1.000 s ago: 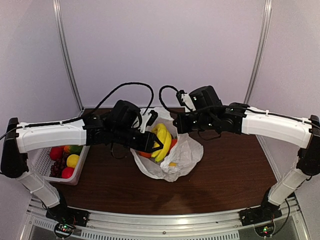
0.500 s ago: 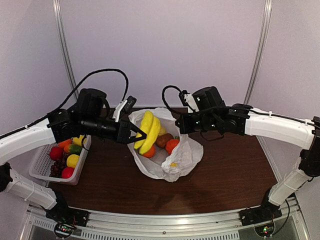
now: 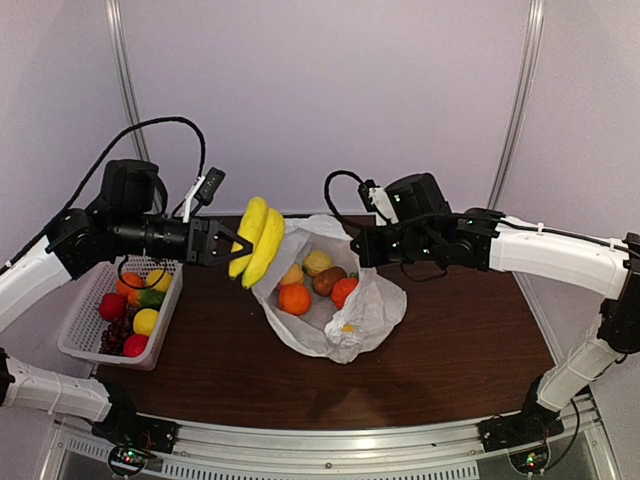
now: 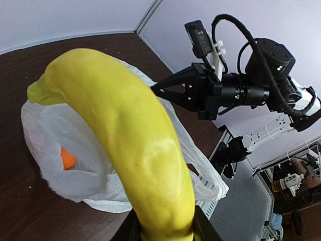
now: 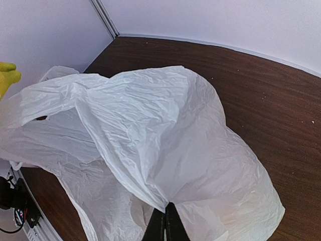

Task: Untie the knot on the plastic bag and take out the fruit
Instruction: Pick up the fake fruit from the takeout bag, then place the fake fruit in the bin.

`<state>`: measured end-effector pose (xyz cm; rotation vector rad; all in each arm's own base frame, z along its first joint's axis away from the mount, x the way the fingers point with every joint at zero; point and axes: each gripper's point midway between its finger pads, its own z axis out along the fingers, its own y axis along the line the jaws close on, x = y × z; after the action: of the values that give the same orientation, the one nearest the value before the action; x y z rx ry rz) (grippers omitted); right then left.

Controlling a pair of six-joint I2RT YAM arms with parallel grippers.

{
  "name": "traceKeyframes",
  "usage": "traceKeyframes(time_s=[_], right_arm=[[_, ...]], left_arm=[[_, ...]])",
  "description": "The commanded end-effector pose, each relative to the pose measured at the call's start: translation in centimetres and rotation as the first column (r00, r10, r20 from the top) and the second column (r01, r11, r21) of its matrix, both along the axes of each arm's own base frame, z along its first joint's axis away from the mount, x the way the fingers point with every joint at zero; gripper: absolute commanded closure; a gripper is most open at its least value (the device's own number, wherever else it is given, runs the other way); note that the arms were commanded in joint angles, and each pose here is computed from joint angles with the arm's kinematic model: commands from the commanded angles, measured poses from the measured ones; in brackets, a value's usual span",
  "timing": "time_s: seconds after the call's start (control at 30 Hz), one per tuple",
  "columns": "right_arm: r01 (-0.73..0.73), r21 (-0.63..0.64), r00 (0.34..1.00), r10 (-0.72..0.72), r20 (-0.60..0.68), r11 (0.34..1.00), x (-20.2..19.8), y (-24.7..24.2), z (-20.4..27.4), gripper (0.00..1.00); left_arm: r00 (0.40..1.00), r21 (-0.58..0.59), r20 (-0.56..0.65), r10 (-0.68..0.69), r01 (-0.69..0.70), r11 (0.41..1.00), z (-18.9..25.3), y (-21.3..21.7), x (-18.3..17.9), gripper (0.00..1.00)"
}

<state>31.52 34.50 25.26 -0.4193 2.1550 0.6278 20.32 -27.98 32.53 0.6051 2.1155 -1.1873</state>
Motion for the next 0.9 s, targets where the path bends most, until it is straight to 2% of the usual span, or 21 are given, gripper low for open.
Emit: traceKeyframes(time_s=[0.0, 0.27, 0.47, 0.6, 0.77, 0.87], right_arm=[[0.009, 0.016, 1.000, -0.010, 0.030, 1.000, 0.5, -0.1, 1.4, 1.00], [0.014, 0.010, 0.999, -0.015, 0.038, 1.000, 0.5, -0.3, 1.5, 1.00], [0.008, 0.001, 0.999, -0.008, 0.041, 1.000, 0.6, -0.3, 1.5, 1.00], [0.006, 0.002, 0.999, -0.006, 0.040, 1.000, 0.5, -0.2, 1.5, 1.00], [0.004, 0.006, 0.999, -0.004, 0.034, 1.000, 0.3, -0.3, 1.4, 1.00], [0.003, 0.002, 0.999, -0.003, 0.037, 1.000, 0.2, -0.6, 1.6, 1.00]], left_arm=[[0.994, 0.051, 0.022, 0.105, -0.106, 0.993, 0.9, 3.3, 1.7, 0.77], [0.967, 0.087, 0.005, 0.256, -0.256, 0.963, -0.3, 8.6, 4.5, 0.78], [0.909, 0.112, -0.038, 0.415, -0.409, 0.906, -3.1, 13.0, 6.9, 0.81], [0.821, 0.192, -0.049, 0.569, -0.551, 0.812, -6.5, 17.9, 8.3, 0.80], [0.638, 0.241, -0.132, 0.758, -0.722, 0.649, -12.2, 25.2, 9.4, 0.80], [0.558, 0.257, -0.146, 0.817, -0.776, 0.576, -13.8, 27.5, 10.0, 0.81]])
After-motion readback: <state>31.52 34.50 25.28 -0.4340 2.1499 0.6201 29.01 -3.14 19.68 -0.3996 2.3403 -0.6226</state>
